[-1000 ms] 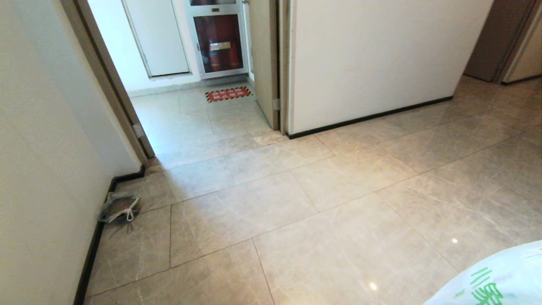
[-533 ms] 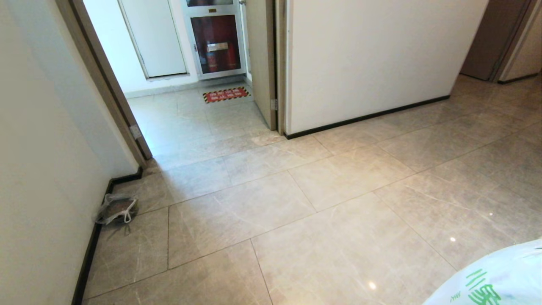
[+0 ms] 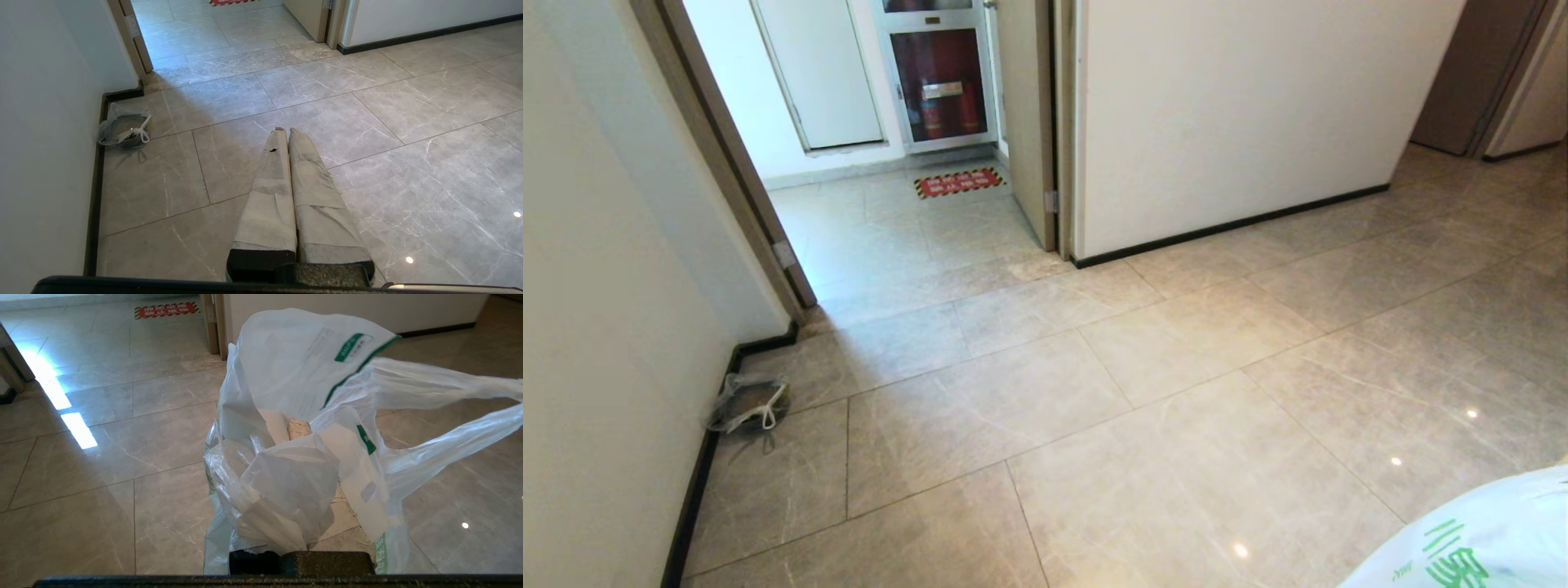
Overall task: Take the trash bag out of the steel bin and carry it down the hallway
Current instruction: Put the trash bag at the door
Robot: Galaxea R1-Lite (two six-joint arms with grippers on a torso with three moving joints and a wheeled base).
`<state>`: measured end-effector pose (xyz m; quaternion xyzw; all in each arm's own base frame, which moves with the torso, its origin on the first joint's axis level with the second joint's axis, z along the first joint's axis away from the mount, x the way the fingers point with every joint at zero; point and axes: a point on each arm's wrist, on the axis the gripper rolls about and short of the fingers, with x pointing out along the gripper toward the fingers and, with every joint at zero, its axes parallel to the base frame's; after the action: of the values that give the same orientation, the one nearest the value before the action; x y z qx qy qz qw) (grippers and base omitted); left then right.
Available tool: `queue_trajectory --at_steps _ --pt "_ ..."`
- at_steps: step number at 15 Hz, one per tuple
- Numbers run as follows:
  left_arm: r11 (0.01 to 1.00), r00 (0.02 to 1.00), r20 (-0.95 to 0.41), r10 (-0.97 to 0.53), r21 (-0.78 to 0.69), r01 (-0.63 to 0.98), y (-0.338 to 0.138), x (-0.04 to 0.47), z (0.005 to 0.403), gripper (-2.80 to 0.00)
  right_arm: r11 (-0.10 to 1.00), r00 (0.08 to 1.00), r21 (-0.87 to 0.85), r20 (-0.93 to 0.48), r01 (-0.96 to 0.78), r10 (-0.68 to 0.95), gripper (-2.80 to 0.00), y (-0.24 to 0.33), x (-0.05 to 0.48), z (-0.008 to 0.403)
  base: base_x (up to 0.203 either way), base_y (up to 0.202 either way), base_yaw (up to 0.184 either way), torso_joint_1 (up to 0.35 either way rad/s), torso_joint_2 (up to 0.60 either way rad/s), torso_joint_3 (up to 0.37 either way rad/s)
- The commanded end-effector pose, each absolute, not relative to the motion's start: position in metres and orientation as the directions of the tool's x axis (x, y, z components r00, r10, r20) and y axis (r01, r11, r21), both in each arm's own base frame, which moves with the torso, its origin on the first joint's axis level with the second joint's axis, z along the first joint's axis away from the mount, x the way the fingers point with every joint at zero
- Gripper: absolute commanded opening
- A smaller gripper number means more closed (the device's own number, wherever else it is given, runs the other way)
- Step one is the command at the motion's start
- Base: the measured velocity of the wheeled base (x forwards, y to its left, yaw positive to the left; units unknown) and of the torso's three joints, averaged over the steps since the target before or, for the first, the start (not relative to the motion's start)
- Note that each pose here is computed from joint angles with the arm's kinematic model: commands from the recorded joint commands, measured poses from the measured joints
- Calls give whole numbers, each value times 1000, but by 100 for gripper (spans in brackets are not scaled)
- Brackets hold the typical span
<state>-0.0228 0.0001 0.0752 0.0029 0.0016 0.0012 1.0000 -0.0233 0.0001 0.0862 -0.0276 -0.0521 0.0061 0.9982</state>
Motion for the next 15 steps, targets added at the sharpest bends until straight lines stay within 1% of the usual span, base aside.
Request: queue_trajectory --at_steps 1,5,15 --pt "1000 1000 -2 3 5 -3 0 -23 75 -280 998 998 -54 64 -12 15 -280 0 -20 75 0 0 0 0 0 0" --pt "1000 1000 -2 3 5 -3 0 -23 75 -280 998 998 -60 66 -13 17 -280 0 -20 75 0 0 0 2 2 -96" --pt "1000 1000 -2 3 6 -3 0 -23 75 -280 998 998 -59 66 -12 16 -280 0 -20 75 0 0 0 2 1 -194"
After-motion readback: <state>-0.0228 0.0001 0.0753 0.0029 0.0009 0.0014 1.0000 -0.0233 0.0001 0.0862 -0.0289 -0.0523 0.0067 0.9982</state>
